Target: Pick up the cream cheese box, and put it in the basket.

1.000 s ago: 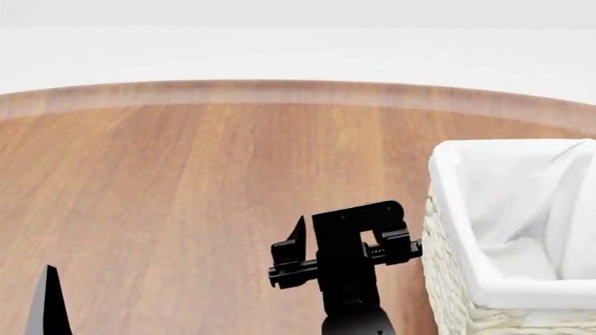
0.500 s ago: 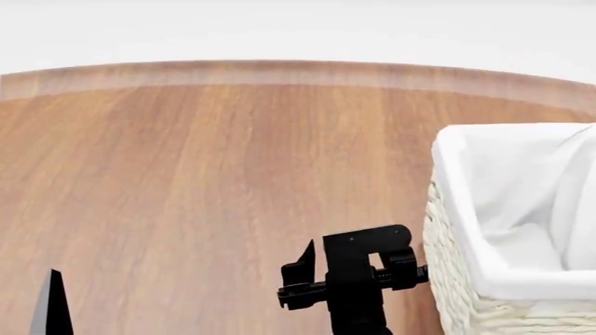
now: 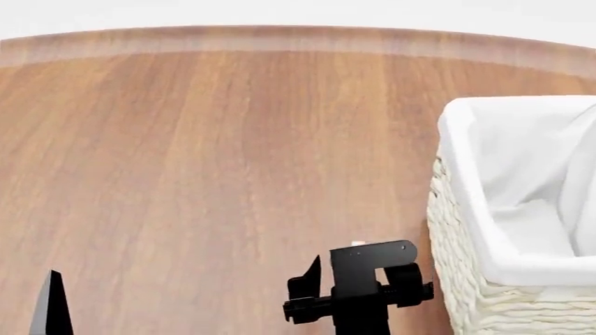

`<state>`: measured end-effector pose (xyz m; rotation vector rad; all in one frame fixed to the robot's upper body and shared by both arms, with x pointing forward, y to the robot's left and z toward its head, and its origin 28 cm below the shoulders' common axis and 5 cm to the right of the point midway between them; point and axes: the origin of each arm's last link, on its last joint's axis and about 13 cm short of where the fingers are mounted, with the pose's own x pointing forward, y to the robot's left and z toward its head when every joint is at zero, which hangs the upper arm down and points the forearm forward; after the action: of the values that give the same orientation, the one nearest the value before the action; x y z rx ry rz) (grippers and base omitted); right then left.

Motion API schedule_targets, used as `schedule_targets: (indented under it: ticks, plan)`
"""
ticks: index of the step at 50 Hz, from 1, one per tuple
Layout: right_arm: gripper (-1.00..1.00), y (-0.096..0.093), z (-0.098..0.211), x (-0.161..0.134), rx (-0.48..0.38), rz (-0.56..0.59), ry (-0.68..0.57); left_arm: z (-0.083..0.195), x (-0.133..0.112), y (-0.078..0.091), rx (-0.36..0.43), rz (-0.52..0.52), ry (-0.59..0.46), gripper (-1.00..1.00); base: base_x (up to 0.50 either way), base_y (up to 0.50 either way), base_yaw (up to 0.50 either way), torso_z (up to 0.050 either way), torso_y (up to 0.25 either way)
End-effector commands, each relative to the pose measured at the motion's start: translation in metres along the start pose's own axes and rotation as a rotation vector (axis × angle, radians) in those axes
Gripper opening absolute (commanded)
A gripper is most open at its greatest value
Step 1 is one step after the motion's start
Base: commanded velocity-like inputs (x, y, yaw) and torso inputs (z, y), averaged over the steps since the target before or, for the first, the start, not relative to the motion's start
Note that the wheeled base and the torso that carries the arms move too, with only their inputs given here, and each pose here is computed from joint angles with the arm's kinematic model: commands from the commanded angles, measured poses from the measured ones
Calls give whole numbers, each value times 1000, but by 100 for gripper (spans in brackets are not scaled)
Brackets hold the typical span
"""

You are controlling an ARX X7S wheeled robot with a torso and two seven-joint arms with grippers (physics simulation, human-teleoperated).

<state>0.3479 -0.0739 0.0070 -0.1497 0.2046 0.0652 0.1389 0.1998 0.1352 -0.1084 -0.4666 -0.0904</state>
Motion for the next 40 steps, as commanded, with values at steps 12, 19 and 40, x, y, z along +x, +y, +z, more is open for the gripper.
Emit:
schedule_targets:
  ticks: [12,19,40]
  plan:
    - [100,-1,-14,-7,31,-9,48,-2,0,0,-2,0,-1,100,0,0,0,0,0]
    - [100,-1,-18,-9,31,-11,61,-2,0,0,-1,1,-1,100,0,0,0,0,0]
    - [100,-1,-25,-12,38,-16,91,-1,-1,0,-2,2,0,100,0,0,0,0,0]
